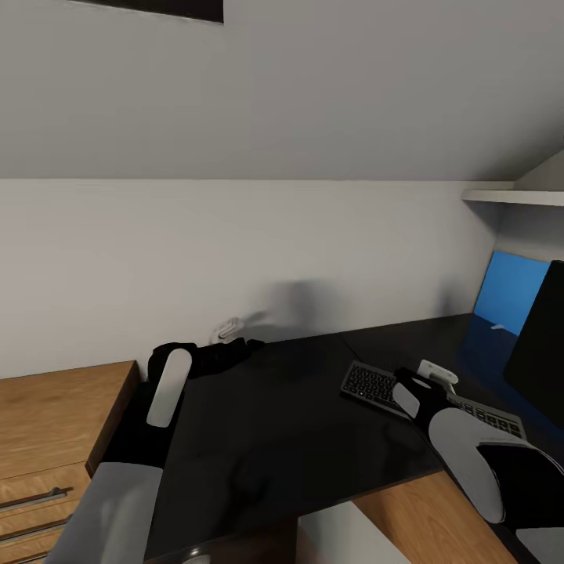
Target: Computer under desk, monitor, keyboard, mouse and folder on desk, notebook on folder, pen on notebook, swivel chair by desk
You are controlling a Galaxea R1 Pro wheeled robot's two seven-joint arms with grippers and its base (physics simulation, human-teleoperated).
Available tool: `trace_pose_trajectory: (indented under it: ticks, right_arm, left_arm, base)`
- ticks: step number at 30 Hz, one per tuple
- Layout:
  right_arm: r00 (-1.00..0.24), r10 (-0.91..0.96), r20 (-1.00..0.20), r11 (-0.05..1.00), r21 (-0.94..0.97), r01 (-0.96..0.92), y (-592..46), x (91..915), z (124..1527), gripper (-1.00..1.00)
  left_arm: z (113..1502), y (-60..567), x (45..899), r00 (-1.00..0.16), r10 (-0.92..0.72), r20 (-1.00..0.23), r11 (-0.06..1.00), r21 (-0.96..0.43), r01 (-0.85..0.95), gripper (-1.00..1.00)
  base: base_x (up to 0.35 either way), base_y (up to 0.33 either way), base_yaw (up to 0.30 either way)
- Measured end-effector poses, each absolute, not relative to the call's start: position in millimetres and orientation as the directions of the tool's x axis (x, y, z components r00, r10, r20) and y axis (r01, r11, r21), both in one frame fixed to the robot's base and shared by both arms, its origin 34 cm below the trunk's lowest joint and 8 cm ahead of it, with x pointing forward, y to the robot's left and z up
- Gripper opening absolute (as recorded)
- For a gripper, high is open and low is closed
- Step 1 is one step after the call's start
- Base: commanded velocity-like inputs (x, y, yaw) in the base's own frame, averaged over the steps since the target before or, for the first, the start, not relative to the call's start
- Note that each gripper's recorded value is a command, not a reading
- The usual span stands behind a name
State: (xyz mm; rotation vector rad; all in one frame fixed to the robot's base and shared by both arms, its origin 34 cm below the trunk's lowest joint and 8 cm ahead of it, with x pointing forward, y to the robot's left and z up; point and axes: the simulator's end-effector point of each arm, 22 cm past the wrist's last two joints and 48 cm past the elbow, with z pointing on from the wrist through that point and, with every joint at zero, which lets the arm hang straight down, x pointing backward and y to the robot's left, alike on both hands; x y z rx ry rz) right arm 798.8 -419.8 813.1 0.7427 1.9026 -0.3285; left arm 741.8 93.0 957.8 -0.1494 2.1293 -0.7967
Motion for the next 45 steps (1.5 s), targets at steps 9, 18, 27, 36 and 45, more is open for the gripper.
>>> trace_pose_trajectory:
  ticks: [9,18,27,36,45]
  right_arm:
    - [-0.286,0.348,-0.893,0.774,0.102,0.625,-418.5,799.1,812.9,1.00]
    - [-0.203,0.318,-0.926,0.782,0.135,0.609,-464.8,810.8,851.5,1.00]
    - [-0.152,0.308,-0.939,0.783,0.159,0.601,-477.1,819.0,878.4,1.00]
    - [-0.290,0.350,-0.891,0.823,0.144,0.550,-413.5,818.7,832.5,1.00]
    - [-0.304,0.360,-0.882,0.834,0.158,0.529,-390.9,822.4,829.5,1.00]
  left_arm:
    - [957.7,93.3,741.9,-0.643,-0.367,-0.673,0.792,-0.588,0.164,1.00]
    - [957.6,86.0,739.5,-0.648,-0.349,-0.677,0.794,-0.581,0.180,1.00]
    - [954.8,61.5,731.3,-0.659,-0.277,-0.699,0.810,-0.539,0.232,1.00]
    - [953.7,61.8,731.6,-0.658,-0.274,-0.701,0.813,-0.534,0.231,1.00]
    - [937.0,65.8,733.0,-0.681,-0.274,-0.679,0.820,-0.535,0.203,1.00]
  base:
    - [0.000,0.000,0.000]
    - [0.000,0.000,0.000]
    - [0.000,0.000,0.000]
    - [0.000,-0.050,0.000]
    - [0.000,-0.034,0.000]
